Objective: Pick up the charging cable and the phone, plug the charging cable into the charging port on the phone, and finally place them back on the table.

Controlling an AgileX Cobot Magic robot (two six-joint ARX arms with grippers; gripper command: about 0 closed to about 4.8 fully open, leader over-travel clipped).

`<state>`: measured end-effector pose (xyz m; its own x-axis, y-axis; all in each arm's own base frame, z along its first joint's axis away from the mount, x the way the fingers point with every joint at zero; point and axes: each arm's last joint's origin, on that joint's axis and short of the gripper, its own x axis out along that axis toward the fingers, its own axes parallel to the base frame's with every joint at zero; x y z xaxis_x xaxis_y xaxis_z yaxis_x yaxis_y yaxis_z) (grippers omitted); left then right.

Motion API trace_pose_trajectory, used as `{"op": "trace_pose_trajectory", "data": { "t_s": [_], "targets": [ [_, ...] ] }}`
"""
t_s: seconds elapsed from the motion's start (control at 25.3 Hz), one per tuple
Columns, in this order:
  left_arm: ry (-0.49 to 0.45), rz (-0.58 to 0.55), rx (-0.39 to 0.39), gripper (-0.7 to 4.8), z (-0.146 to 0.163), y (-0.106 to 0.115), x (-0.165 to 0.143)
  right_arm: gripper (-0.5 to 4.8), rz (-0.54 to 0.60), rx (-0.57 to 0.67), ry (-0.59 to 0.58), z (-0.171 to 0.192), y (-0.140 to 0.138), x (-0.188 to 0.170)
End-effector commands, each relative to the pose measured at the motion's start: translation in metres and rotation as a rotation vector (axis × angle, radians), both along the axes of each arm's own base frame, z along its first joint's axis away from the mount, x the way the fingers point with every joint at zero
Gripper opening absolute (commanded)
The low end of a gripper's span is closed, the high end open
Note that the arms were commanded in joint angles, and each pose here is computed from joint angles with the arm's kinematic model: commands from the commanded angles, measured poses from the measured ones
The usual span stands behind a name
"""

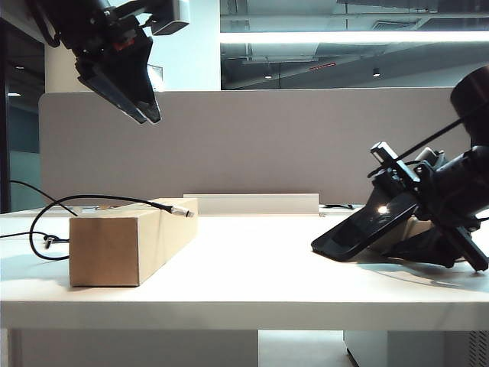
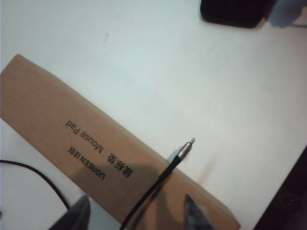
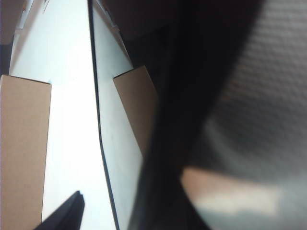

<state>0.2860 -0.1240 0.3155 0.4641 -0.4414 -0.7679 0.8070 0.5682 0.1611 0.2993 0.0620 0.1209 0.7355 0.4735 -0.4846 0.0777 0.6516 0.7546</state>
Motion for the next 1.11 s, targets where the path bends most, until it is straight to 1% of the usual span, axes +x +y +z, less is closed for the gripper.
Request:
{"op": "trace_pose_trajectory", "data": {
  "t_s": [0.04,0.39,0.47,0.51,0.59,0.67,0.79,0.83,0.87,0.91,0.95,0.99,1.11],
  "targets": [
    [-0.013,0.001,-0.006,2.43,0.003,0.0001,0.0,2.97,-0.012,-0.006,-0.018,0.0017,0.0012,0.0053],
    [-0.014,0.002,-0.005,2.42,0.003,0.0002,0.0001,2.96,-0.028,-0.016,-0.014,-0.0048,0.0017,0.0106],
    [-0.016,0.005,-0.001,2.42,0.003,0.0004,0.0002,2.86,-0.035,-0.018,-0.021,-0.0042,0.0017,0.0117],
    [-0.018,0.009,0.003,2.42,0.003,0.0005,0.0003,2.64,-0.035,-0.018,-0.024,-0.0038,0.0018,0.012],
    [-0.018,0.01,0.005,2.42,0.0029,0.0006,0.0003,1.89,-0.034,-0.017,-0.026,-0.0037,0.002,0.0132],
    [-0.018,0.01,0.005,2.42,0.0029,0.0006,0.0003,1.68,-0.035,-0.018,-0.025,-0.004,0.0019,0.0131],
    [-0.017,0.01,0.005,2.42,0.0029,0.0006,0.0003,1.14,-0.048,-0.025,-0.027,-0.004,0.0016,0.0134],
    [-0.017,0.01,0.005,2.42,0.0029,0.0006,0.0003,0.86,-0.05,-0.026,-0.028,-0.0039,0.0015,0.0134],
    [-0.017,0.01,0.005,2.42,0.0029,0.0005,0.0002,0.69,-0.051,-0.026,-0.029,-0.0038,0.0015,0.0135],
    [-0.017,0.011,0.005,2.42,0.0029,0.0006,0.0003,0.29,-0.051,-0.026,-0.031,-0.0037,0.0015,0.0136],
    [-0.018,0.011,0.004,2.42,0.0029,0.0006,0.0003,0.07,-0.051,-0.026,-0.03,-0.0037,0.0015,0.0135],
    [-0.017,0.012,0.004,2.42,0.0029,0.0006,0.0003,-0.01,-0.05,-0.026,-0.031,-0.0037,0.0015,0.0136],
    [-0.015,0.011,0.003,2.42,0.0029,0.0006,0.0002,-0.01,-0.023,-0.007,-0.042,-0.0023,0.0025,0.0138]
  ]
}}
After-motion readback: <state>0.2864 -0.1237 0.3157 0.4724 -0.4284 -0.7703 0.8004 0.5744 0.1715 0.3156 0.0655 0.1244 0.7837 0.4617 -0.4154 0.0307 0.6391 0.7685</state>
